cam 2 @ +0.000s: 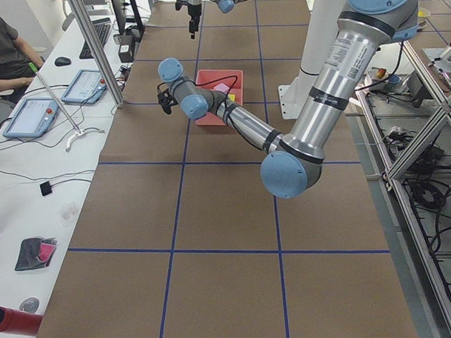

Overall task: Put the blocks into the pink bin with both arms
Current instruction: 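Carry the purple cube into the bin with the left gripper and release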

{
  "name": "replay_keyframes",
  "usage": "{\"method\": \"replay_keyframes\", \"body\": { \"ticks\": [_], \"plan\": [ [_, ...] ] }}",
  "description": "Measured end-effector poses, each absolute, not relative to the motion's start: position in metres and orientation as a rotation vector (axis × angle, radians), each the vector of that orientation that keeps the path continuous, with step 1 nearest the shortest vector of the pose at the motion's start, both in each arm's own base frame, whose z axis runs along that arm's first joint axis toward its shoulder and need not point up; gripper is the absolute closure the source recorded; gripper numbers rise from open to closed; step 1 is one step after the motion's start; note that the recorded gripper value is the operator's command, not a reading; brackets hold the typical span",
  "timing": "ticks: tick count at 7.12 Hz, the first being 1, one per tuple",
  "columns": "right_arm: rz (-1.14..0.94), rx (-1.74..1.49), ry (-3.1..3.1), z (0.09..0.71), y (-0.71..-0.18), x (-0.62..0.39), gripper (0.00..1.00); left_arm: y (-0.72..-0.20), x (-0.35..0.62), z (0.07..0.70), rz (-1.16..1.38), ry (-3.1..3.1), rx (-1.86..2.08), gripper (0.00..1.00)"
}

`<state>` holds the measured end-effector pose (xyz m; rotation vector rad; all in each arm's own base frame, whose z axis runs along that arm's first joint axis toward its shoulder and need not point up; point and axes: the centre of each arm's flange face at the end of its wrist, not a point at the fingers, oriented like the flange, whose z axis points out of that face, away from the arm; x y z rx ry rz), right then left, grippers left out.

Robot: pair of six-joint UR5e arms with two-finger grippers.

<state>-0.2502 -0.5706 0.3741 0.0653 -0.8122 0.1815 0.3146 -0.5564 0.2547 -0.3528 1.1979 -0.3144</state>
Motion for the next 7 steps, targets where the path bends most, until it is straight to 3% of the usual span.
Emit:
{"method": "replay_keyframes", "body": {
  "ticks": [2,4,7],
  "plan": [
    [0.166,0.066,-0.789,0.396,-0.566,-0.235,0.01,-0.524,0.395,0.206,-0.301,1.182,-0.323,1.00],
    [0.164,0.064,-0.785,0.401,-0.565,-0.233,0.01,-0.492,0.451,0.210,-0.301,1.123,-0.288,0.99],
    [0.165,0.064,-0.787,0.400,-0.564,-0.233,0.01,-0.468,0.488,0.224,-0.300,1.061,-0.271,0.58]
  ]
}}
